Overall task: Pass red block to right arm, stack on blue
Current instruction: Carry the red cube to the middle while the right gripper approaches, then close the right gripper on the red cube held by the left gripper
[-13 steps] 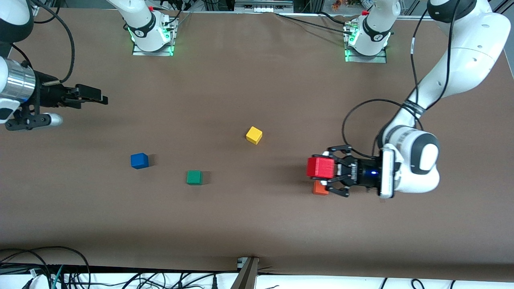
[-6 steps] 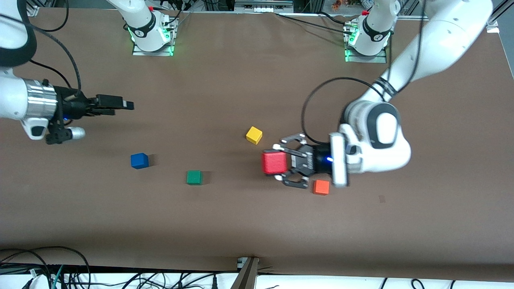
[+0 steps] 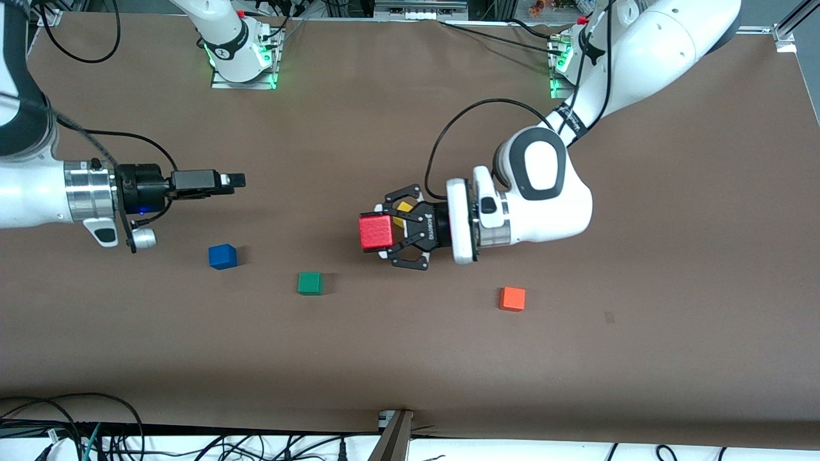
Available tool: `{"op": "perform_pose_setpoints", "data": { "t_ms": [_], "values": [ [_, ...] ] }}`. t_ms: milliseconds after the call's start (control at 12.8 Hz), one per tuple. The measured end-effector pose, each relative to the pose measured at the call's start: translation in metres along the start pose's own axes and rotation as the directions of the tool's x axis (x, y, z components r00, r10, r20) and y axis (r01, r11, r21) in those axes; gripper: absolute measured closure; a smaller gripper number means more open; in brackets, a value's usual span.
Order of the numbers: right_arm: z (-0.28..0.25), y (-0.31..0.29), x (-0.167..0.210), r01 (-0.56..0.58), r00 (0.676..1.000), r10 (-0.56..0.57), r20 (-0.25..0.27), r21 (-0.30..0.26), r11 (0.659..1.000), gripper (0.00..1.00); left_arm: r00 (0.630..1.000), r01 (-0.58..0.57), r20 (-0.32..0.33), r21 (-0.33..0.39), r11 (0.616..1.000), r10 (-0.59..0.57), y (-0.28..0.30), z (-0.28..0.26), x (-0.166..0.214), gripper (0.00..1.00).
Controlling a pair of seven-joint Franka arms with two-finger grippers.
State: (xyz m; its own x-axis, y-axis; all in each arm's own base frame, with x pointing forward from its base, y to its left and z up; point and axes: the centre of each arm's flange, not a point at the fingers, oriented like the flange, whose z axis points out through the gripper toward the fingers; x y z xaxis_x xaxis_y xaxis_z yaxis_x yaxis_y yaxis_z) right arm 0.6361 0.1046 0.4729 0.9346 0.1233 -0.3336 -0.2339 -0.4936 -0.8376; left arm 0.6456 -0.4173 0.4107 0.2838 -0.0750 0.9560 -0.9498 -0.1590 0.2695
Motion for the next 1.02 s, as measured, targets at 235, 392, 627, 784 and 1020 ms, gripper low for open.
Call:
{"op": "perform_pose_setpoints", "data": {
  "t_ms": [235,392,627,784,1020],
  "values": [
    [0.002,0.022,0.025,-0.049,0.999,0.049,0.007,0.191,0.98,0.0,0.999,-0.019,0.027,0.054,0.998,0.018,0.023,0.021,0.007,0.44],
    [0.015,0.039,0.044,-0.08,0.997,0.076,0.025,0.3,0.951,0.0,0.999,-0.016,0.034,0.07,0.997,0.013,0.033,0.03,0.009,0.44],
    [0.037,0.053,0.062,-0.095,0.995,0.082,0.05,0.391,0.916,0.0,1.0,-0.015,0.027,0.08,0.997,0.013,0.047,0.031,0.029,0.44],
    [0.059,0.048,0.069,-0.101,0.995,0.079,0.068,0.433,0.896,0.0,1.0,-0.008,0.023,0.086,0.996,0.006,0.057,0.032,0.041,0.44],
    [0.091,0.022,0.071,-0.081,0.996,0.058,0.066,0.437,0.896,0.0,1.0,-0.001,0.025,0.086,0.996,-0.001,0.06,0.034,0.042,0.44]
  ]
}}
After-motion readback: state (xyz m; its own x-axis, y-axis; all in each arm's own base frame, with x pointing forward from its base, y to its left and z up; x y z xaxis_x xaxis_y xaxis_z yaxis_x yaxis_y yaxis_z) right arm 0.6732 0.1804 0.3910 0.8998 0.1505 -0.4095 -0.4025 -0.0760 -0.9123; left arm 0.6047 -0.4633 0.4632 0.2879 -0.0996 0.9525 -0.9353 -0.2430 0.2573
